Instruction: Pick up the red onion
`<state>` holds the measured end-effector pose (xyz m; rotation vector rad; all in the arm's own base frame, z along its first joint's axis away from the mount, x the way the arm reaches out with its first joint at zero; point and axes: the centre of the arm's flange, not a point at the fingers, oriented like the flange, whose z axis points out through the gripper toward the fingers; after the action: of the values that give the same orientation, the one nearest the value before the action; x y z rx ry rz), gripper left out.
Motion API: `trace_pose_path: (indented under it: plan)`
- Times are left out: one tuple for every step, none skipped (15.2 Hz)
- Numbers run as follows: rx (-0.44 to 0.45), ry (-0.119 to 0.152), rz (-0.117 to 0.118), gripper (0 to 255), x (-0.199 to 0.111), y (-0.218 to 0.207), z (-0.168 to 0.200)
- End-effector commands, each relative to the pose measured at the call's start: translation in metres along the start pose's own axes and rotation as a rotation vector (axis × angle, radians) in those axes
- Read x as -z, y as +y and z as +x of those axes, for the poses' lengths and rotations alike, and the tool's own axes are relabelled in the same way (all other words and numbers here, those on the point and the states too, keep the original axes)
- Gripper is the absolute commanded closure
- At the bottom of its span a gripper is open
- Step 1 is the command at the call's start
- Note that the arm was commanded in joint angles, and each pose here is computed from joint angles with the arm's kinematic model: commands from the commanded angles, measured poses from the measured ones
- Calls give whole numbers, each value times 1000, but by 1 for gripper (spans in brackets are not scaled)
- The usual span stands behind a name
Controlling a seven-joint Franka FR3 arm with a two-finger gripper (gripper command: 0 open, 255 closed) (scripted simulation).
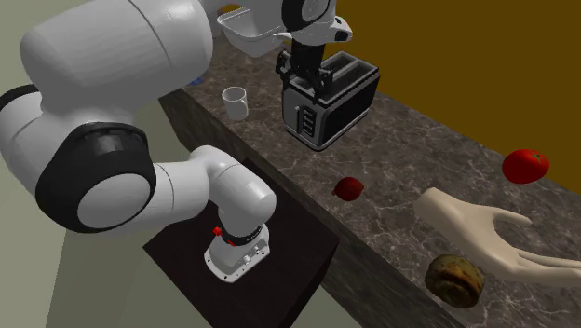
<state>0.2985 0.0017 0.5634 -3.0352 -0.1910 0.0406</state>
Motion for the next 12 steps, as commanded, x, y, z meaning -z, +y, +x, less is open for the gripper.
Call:
trace_pose_path:
  plan:
    - [0,0,0,0,0,0,0]
    - [14,-26,15,0,-5,14,2]
    - [27,-51,30,0,-11,28,4]
    - [41,-77,45,0,-17,42,6]
    - [54,-103,60,0,-23,56,8]
    - [68,-129,75,0,-30,70,11]
    - [82,-154,90,0,-37,83,13]
    - [95,-180,105,0,-44,97,15]
    - [109,-206,120,0,-51,110,17]
    - [122,-231,134,0,-59,123,20]
    - [136,-257,149,0,-66,136,22]
    - [149,-283,164,0,-74,149,24]
